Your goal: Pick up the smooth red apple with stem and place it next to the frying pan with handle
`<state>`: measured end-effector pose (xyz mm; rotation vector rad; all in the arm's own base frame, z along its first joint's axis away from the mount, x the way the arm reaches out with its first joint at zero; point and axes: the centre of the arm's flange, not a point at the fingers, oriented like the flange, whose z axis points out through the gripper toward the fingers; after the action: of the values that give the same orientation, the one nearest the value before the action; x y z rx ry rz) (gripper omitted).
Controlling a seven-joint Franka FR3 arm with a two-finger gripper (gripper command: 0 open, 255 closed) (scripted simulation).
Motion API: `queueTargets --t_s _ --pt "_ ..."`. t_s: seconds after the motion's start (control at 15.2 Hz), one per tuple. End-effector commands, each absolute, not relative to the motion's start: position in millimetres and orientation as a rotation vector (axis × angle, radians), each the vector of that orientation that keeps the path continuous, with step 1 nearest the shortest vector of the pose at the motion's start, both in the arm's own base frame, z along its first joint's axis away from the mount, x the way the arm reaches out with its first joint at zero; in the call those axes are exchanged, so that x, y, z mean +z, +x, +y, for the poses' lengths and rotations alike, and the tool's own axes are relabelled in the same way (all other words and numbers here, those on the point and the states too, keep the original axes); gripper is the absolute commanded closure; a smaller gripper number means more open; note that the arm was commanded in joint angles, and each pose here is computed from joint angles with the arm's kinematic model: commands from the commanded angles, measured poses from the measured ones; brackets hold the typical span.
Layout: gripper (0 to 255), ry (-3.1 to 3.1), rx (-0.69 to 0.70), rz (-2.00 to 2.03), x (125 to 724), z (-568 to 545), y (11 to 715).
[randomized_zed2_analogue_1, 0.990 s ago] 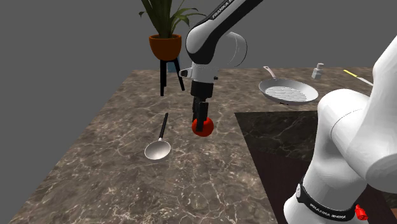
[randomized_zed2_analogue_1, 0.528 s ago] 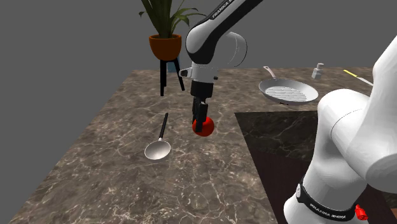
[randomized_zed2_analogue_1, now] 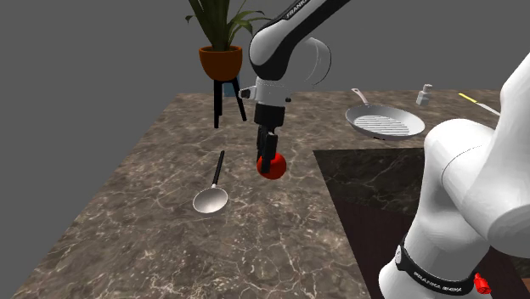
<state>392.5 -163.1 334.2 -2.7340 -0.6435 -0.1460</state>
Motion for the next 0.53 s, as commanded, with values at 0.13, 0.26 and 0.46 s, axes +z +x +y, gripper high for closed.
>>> queueTargets --t_s 0.13,0.26,0.46 --pt "255 -2.734 -0.145 -0.643 354 -164 392" --pt "255 -2.734 -0.145 -0.643 365 -164 392" --pt "255 -2.734 -0.145 -0.643 381 -164 392"
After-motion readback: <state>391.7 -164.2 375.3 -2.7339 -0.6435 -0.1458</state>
